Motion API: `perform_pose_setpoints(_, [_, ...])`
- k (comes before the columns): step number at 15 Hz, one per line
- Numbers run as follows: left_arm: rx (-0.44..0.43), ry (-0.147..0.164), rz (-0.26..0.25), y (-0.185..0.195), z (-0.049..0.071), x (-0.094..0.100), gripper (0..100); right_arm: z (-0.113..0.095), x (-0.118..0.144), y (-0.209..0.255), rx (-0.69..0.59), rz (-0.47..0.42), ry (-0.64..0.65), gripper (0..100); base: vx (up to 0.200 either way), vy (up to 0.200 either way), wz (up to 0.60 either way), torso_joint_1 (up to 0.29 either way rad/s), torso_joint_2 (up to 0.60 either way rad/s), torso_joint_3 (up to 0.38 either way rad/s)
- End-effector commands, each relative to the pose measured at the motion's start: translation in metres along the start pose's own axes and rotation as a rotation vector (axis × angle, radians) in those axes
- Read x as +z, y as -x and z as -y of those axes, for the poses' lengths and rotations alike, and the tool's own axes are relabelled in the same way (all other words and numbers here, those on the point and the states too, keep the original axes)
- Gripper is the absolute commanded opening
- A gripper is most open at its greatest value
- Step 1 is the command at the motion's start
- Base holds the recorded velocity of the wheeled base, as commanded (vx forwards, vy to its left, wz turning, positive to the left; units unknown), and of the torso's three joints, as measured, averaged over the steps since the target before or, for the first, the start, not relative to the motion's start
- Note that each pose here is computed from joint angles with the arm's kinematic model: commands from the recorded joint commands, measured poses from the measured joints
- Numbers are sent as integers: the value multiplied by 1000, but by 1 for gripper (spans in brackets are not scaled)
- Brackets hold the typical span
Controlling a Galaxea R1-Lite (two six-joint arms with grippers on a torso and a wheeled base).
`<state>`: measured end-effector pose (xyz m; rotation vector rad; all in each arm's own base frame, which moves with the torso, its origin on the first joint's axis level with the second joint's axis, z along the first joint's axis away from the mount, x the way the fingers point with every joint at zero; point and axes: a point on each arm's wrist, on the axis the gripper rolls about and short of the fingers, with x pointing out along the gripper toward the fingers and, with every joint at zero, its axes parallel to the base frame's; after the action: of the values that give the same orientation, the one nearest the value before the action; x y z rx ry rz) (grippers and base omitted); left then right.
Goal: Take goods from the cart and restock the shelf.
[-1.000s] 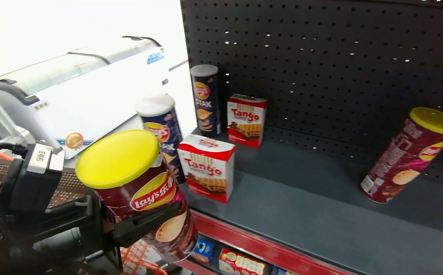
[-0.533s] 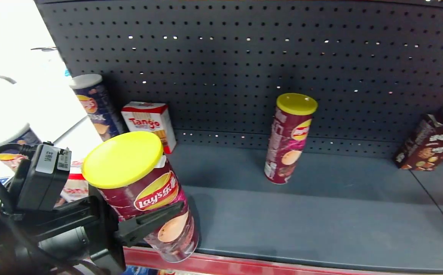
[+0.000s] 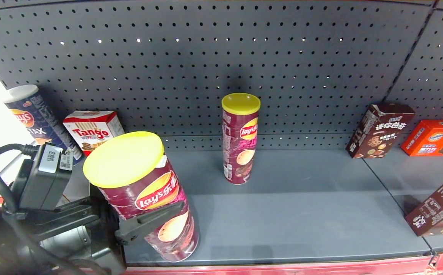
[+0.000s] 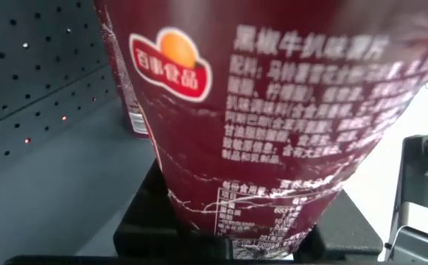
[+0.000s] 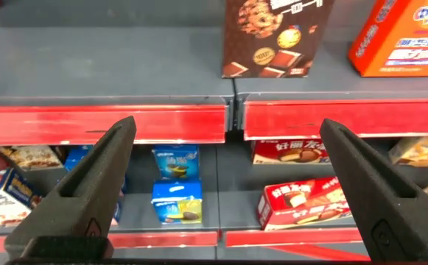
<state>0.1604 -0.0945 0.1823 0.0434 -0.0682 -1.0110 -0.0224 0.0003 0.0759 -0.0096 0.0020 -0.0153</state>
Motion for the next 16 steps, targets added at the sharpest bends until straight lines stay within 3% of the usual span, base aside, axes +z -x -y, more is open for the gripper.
perform_pose_setpoints(1, [-2, -2, 3, 1, 1, 0, 0, 0, 0, 0, 0, -1, 1, 100, 0, 0, 0, 0, 0, 0])
perform_pose_setpoints(5, [2, -6, 5, 1, 1, 0, 0, 0, 0, 0, 0, -1, 3, 100, 0, 0, 0, 0, 0, 0])
perform_pose_setpoints(11, [21, -94, -52, 8, 5, -14, 0, 0, 0, 0, -2, -1, -2, 100, 0, 0, 100, 0, 1, 0])
perform_pose_setpoints(16, [71, -98, -54, 8, 4, -14, 0, 0, 0, 0, 5, -4, 4, 100, 0, 0, 0, 0, 0, 0])
